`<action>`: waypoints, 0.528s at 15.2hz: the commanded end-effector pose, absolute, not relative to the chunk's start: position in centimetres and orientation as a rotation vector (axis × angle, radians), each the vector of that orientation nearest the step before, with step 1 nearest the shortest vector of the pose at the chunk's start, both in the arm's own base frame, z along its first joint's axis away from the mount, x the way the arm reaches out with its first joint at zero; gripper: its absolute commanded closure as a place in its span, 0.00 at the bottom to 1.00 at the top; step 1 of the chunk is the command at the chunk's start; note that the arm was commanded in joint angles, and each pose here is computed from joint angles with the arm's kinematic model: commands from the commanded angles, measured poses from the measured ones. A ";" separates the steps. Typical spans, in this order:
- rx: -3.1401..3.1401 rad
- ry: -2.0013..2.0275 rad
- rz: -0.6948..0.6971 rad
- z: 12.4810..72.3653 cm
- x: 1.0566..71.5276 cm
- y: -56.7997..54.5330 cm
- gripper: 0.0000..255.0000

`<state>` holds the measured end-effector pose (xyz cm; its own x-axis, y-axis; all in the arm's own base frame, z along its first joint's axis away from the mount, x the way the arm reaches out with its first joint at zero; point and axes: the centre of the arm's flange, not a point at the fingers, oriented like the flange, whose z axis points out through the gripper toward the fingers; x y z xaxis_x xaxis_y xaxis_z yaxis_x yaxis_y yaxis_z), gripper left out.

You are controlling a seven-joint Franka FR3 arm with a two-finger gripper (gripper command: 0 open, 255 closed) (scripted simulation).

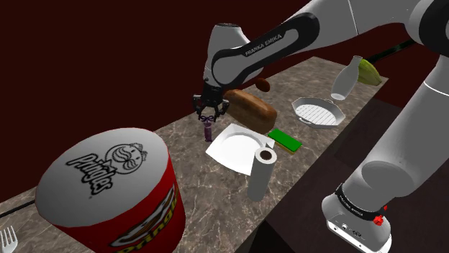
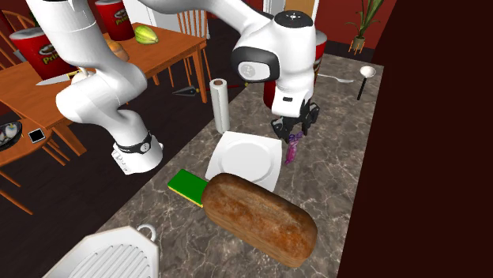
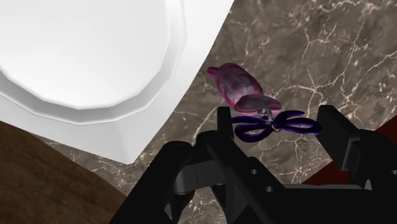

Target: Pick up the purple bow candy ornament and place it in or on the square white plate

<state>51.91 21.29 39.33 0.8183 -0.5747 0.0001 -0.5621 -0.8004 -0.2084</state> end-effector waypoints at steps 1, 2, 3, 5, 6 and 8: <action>-2.803 0.886 -0.093 40.2 51.9 21.3 1.00; -2.803 0.886 -0.093 40.7 51.9 21.3 1.00; -2.803 0.886 -0.093 41.2 51.9 21.3 1.00; -2.803 0.886 -0.093 42.3 51.9 21.3 1.00; -2.803 0.886 -0.093 42.8 51.9 21.3 1.00; -2.803 0.886 -0.093 43.9 51.9 21.3 1.00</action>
